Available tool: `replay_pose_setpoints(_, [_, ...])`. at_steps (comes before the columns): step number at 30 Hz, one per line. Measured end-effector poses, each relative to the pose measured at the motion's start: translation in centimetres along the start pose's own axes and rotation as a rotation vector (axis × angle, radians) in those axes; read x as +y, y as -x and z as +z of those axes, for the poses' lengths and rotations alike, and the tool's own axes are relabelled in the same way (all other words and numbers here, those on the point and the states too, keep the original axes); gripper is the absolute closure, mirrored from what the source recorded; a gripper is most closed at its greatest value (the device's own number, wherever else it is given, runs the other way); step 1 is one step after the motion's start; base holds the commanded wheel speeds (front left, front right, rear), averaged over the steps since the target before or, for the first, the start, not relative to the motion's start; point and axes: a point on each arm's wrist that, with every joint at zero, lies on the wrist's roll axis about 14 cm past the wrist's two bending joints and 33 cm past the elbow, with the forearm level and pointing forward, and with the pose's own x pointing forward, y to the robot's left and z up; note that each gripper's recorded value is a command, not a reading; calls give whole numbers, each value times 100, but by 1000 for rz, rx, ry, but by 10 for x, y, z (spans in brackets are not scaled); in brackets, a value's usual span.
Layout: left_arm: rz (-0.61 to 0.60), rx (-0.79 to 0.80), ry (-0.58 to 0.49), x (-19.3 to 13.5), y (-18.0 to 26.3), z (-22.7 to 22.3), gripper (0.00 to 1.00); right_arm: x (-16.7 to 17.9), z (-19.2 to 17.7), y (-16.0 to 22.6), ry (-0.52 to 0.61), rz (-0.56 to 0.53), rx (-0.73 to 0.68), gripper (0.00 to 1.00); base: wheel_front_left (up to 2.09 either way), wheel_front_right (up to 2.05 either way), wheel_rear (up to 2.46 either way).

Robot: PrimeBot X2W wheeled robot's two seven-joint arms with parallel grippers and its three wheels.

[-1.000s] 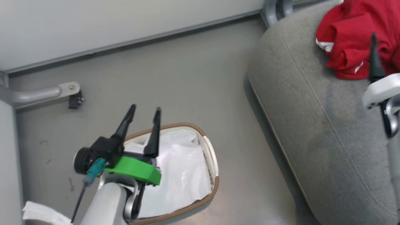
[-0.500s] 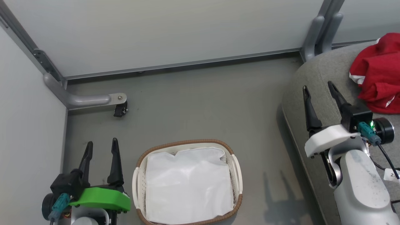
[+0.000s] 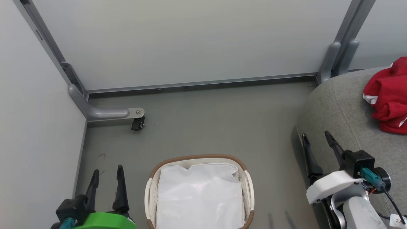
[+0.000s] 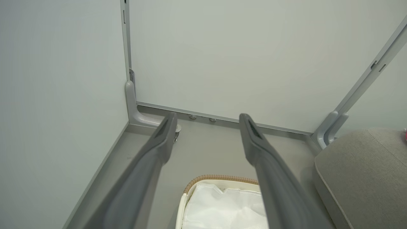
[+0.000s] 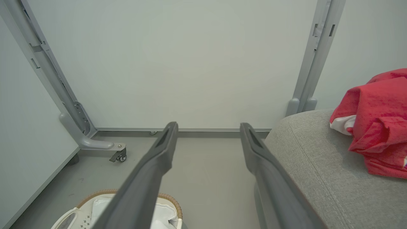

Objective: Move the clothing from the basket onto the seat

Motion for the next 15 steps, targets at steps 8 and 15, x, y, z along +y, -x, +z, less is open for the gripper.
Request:
replay_pose_setpoints(8, [6, 17, 0, 1, 5, -6, 0, 1, -10, 9, -14, 0, 30, 0, 0, 0, 0])
replay_pose_setpoints(15, [4, 21, 0, 0, 5, -7, 0, -1, -14, 11, -21, -8, 42, 0, 0, 0, 0])
